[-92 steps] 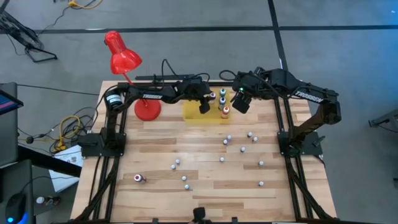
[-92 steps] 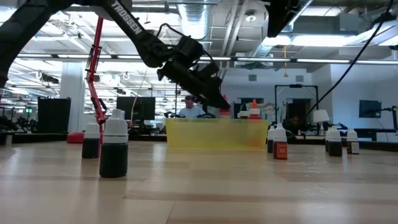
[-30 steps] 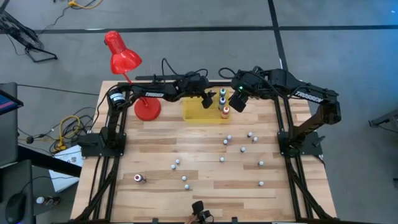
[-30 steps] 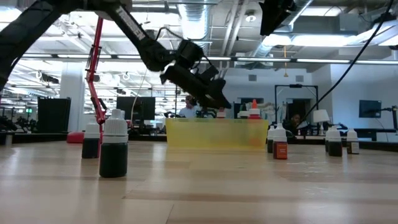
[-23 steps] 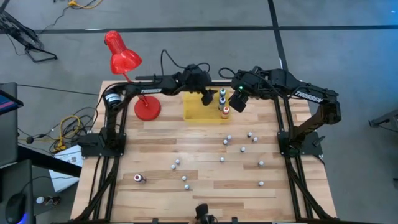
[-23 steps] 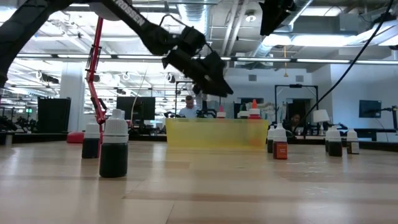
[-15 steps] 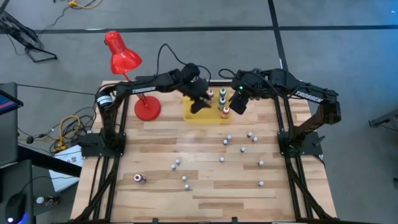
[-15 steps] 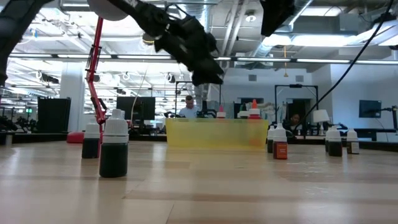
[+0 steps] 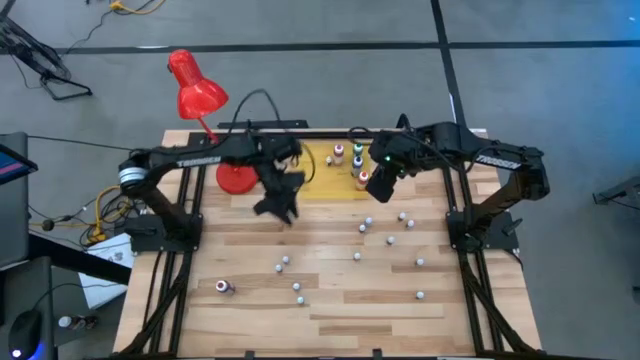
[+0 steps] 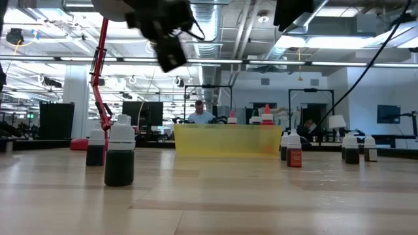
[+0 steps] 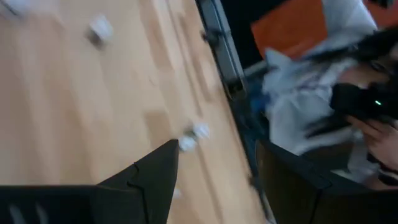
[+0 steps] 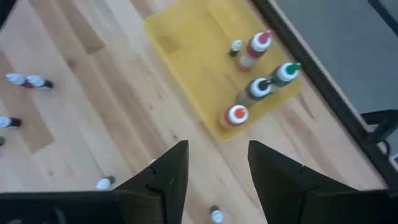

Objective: Pick & Place food coloring
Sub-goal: Put the small orange food coloring bottle into the yellow bin

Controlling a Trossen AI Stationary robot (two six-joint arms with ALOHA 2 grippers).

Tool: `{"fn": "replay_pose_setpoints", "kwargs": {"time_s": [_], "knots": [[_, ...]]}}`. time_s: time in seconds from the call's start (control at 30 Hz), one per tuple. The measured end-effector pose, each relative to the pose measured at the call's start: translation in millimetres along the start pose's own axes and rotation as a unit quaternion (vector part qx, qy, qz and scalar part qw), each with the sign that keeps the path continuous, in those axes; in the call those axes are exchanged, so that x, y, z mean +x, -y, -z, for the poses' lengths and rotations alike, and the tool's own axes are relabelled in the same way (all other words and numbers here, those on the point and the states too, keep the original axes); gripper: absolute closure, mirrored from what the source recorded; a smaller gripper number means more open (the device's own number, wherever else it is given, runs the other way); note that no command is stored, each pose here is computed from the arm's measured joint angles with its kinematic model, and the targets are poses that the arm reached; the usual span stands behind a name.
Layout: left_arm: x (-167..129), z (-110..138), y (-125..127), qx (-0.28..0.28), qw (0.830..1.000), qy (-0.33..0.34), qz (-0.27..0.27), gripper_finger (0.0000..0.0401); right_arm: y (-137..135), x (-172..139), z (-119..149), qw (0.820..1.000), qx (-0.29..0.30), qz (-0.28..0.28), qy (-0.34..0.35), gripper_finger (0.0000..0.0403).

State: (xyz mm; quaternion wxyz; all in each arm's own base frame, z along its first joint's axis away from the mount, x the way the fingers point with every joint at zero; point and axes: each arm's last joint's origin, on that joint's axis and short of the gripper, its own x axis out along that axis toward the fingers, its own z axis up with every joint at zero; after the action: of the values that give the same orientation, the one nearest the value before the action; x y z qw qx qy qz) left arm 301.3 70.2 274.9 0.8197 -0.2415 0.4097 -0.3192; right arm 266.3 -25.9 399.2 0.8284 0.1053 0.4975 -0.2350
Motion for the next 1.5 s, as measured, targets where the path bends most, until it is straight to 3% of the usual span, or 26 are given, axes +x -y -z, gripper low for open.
{"fn": "replay_pose_setpoints", "kwargs": {"time_s": [0.13, 0.33, 0.57, 0.7, 0.97, 1.17, 1.5], "knots": [[24.2, 28.4, 22.4, -0.046, 0.996, -0.055, -0.049, 0.0195, -11.0, -3.1, 4.1, 1.0, 0.002, -0.011, 0.002, 0.0246], [42.2, 68.5, 50.0, -0.126, 0.962, -0.088, -0.224, 0.0195, -31.2, 3.4, 6.4, 0.999, -0.022, -0.022, -0.005, 0.0243], [48.2, 105.6, 94.0, -0.16, 0.949, -0.06, -0.263, 0.0195, -70.7, 38.6, 15.6, 0.992, -0.068, -0.048, -0.092, 0.0242], [50.4, 119.9, 118.2, -0.126, 0.949, -0.01, -0.288, 0.0195, -97.7, 61.4, 22.2, 0.982, -0.111, -0.06, -0.138, 0.0241], [64.7, 133.4, 150.5, -0.005, 0.95, 0.093, -0.297, 0.0195, -138.3, 96.3, 38.8, 0.952, -0.239, -0.061, -0.183, 0.0252], [79.2, 140.3, 155.6, 0.059, 0.942, 0.119, -0.307, 0.0195, -166.0, 103.9, 45.1, 0.937, -0.303, -0.094, -0.144, 0.0269], [82.1, 145.4, 151.0, 0.072, 0.93, 0.133, -0.336, 0.0195, -185.6, 121.6, 55.0, 0.927, -0.33, -0.097, -0.148, 0.028]]}}
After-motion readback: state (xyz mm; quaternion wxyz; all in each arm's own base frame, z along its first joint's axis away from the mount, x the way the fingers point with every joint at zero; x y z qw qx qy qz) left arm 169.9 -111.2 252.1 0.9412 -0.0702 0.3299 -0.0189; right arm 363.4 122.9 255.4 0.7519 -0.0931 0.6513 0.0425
